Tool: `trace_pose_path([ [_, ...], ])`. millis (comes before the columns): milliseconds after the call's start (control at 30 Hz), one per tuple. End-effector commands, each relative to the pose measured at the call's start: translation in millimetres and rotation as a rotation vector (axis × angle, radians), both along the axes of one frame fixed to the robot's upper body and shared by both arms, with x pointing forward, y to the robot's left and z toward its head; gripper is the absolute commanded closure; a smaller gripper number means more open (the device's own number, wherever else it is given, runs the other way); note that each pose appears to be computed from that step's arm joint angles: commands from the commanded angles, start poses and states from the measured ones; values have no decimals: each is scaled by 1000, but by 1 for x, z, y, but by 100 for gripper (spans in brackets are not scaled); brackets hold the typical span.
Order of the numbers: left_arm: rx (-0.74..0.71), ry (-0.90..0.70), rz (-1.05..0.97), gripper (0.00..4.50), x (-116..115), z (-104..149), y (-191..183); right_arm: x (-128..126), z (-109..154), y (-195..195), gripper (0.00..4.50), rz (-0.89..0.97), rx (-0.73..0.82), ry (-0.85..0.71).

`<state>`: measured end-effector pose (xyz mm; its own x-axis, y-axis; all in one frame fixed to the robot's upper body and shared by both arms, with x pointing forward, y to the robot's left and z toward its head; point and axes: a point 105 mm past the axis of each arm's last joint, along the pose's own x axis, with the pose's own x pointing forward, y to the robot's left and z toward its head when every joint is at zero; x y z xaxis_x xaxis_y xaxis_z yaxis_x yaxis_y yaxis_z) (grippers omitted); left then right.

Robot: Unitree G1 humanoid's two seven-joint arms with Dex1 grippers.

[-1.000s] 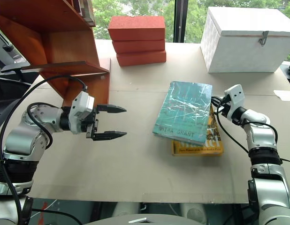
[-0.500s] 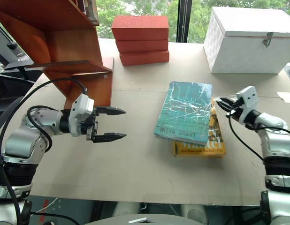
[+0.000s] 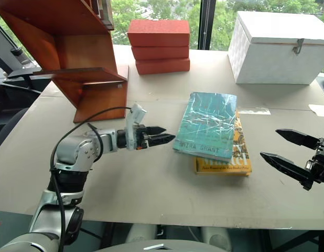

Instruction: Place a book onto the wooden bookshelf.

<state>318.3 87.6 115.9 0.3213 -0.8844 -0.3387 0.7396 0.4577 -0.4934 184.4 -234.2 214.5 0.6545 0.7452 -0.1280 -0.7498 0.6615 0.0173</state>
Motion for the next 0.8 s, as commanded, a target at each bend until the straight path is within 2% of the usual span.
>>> trace_pose_path([
  [33,-16,181,-24,0,6,-6,-21,-10,18,6,1,-5,-32,-71],
  [233,7,326,-10,0,20,-19,-45,-20,20,9,1,-20,-88,-86],
  [367,-34,411,28,0,28,-23,-58,-25,17,7,1,-47,-116,-80],
  [400,-51,427,34,54,29,-22,-60,-25,17,7,0,-50,-118,-78],
  [433,-62,437,37,81,30,-21,-61,-26,16,7,0,-51,-119,-78],
  [467,-82,455,45,127,31,-20,-62,-26,16,7,0,-53,-118,-78],
  [600,-173,502,47,337,33,-9,-65,-26,16,8,0,-56,-118,-77],
  [667,-210,503,42,417,33,-3,-64,-24,16,8,0,-53,-117,-81],
  [700,-220,502,43,446,33,-1,-63,-23,16,8,0,-52,-116,-83],
  [800,-265,304,21,446,40,26,-56,-16,21,7,0,-56,-93,-110],
])
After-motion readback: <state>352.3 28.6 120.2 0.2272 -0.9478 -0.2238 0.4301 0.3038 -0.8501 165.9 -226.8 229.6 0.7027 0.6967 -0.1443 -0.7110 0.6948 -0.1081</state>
